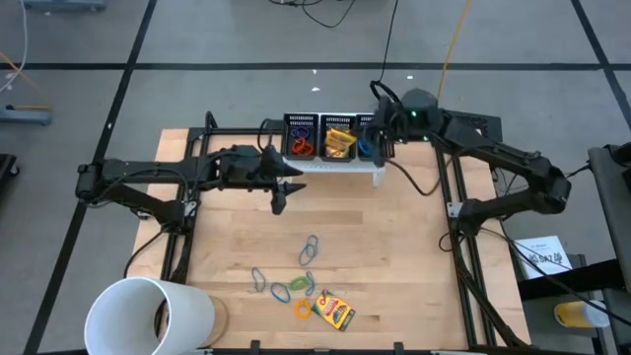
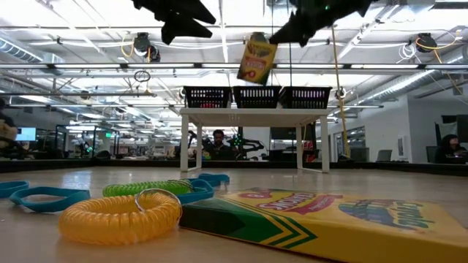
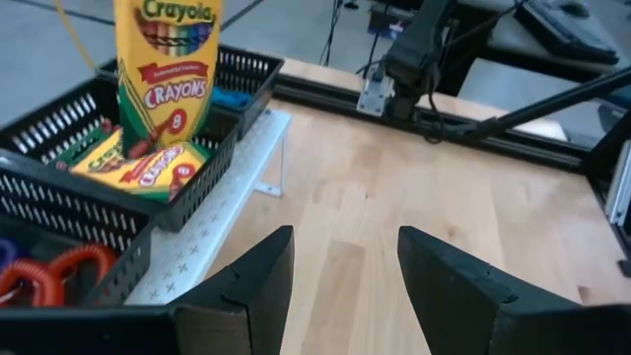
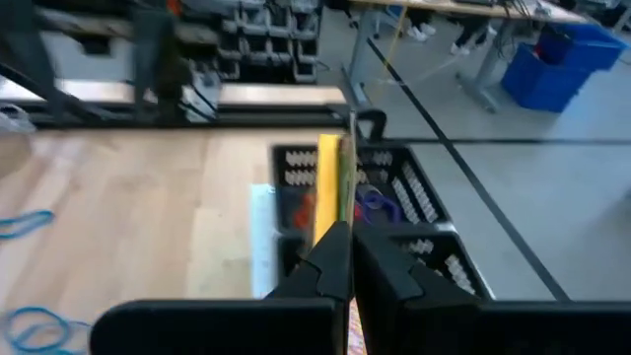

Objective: Pick & Place Office Desk Supplies
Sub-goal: Put the crayon box into the middle black bin on the shelf

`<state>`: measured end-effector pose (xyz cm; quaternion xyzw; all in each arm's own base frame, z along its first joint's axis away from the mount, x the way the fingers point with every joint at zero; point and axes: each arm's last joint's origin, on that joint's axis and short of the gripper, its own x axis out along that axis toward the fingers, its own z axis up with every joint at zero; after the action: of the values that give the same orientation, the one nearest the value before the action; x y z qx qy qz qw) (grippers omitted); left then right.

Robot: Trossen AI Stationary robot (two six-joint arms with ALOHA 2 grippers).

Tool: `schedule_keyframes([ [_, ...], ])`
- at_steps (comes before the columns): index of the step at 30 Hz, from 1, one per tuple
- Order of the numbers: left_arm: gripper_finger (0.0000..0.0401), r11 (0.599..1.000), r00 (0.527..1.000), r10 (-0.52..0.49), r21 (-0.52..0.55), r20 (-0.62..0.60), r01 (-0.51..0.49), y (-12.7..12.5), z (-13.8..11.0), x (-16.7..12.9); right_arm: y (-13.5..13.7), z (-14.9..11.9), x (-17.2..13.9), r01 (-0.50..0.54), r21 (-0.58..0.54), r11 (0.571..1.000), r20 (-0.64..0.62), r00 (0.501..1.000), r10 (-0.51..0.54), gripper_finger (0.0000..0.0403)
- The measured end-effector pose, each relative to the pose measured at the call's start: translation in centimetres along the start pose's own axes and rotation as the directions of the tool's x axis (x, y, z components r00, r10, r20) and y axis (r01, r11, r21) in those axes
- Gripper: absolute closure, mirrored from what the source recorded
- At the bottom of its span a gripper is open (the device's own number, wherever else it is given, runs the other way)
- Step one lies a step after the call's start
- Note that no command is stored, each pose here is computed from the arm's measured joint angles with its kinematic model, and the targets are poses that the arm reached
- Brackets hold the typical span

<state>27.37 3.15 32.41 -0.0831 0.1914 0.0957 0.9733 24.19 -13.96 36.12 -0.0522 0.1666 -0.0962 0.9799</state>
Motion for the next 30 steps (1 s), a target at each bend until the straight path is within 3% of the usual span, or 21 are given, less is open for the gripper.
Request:
schedule_keyframes([
  [4,0.0210,1.000,1.000,0.003,-0.008,-0.012,-0.004,0.1,-0.1,0.0,-1.2,-1.2,0.7,0.020,0.007,1.000,-0.063,0.998,-0.019,0.0403],
  [9,0.0210,1.000,1.000,0.004,-0.006,-0.012,-0.004,0.1,-0.1,0.0,-1.6,-2.1,1.1,-0.025,0.037,0.999,-0.108,0.994,0.029,0.0403],
  [16,0.0210,1.000,1.000,0.029,-0.003,-0.008,-0.029,0.2,-0.1,0.0,-1.5,-2.3,1.1,-0.039,0.048,0.998,-0.125,0.991,0.045,0.0403],
  [23,0.0210,1.000,1.000,0.030,-0.003,-0.008,-0.030,0.2,-0.1,0.0,-1.2,-2.2,1.1,-0.128,0.061,0.990,-0.094,0.987,0.134,0.0403],
  [30,0.0210,0.999,0.999,0.038,-0.001,-0.007,-0.038,0.2,-0.1,0.0,-1.2,-2.2,1.1,-0.131,0.069,0.989,-0.096,0.986,0.137,0.0403],
])
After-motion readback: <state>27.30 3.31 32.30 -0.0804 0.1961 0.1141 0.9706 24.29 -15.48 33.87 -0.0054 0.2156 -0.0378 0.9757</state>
